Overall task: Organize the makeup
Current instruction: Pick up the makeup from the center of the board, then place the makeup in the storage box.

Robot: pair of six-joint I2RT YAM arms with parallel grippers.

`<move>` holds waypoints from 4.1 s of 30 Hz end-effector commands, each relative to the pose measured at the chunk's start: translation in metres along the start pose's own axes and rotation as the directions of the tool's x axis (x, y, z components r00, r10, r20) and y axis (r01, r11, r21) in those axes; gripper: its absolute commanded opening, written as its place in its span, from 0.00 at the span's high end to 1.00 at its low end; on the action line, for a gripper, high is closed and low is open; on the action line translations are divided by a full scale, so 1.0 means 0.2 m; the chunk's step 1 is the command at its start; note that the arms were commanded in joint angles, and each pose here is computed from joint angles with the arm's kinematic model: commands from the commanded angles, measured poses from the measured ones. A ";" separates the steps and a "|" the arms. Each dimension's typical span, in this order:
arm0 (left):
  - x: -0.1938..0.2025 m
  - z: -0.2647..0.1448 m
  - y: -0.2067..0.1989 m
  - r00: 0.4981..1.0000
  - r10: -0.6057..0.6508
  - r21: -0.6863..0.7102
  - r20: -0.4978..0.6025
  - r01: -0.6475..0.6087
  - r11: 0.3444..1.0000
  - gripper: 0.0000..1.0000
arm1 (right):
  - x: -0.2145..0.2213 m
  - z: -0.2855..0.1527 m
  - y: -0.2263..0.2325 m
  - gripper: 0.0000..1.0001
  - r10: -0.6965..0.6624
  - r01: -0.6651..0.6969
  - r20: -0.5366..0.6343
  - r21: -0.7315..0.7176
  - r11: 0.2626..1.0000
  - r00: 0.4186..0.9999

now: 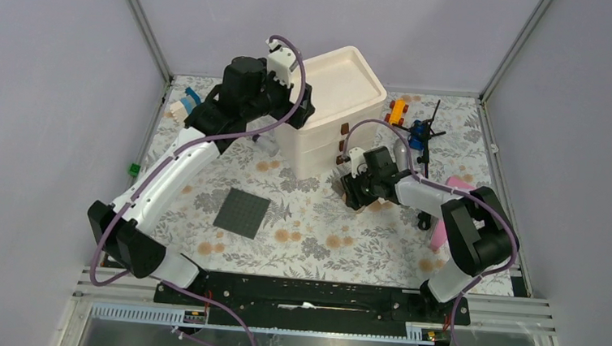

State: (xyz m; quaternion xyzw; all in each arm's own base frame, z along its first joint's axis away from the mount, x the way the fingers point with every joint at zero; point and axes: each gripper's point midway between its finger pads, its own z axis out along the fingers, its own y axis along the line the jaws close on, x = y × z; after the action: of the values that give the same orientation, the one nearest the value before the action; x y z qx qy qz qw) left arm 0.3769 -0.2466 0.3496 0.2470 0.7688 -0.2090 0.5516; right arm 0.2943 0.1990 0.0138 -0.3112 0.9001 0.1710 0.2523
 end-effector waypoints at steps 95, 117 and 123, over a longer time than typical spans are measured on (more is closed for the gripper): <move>-0.79 0.48 -0.15 0.845 0.094 0.082 0.527 -0.160 0.984 1.00 | -0.41 -1.27 0.15 0.00 0.025 -0.189 0.910 0.059 0.980 0.414; -0.59 0.79 0.21 0.864 0.139 -0.008 0.484 -0.155 0.988 1.00 | -0.38 -1.14 0.13 0.00 0.026 -0.190 0.889 0.069 0.979 0.457; -0.54 0.82 0.23 0.876 0.135 -0.011 0.463 -0.146 0.989 1.00 | -0.38 -1.13 0.13 0.00 0.033 -0.187 0.887 0.061 0.980 0.461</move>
State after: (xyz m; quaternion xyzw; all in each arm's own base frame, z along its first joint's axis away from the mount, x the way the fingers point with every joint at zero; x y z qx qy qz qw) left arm 0.5546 -0.3284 0.3587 0.2548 0.6441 -0.2290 0.6839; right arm 0.2485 0.1494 0.2341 -0.1015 0.6866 0.2538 0.6737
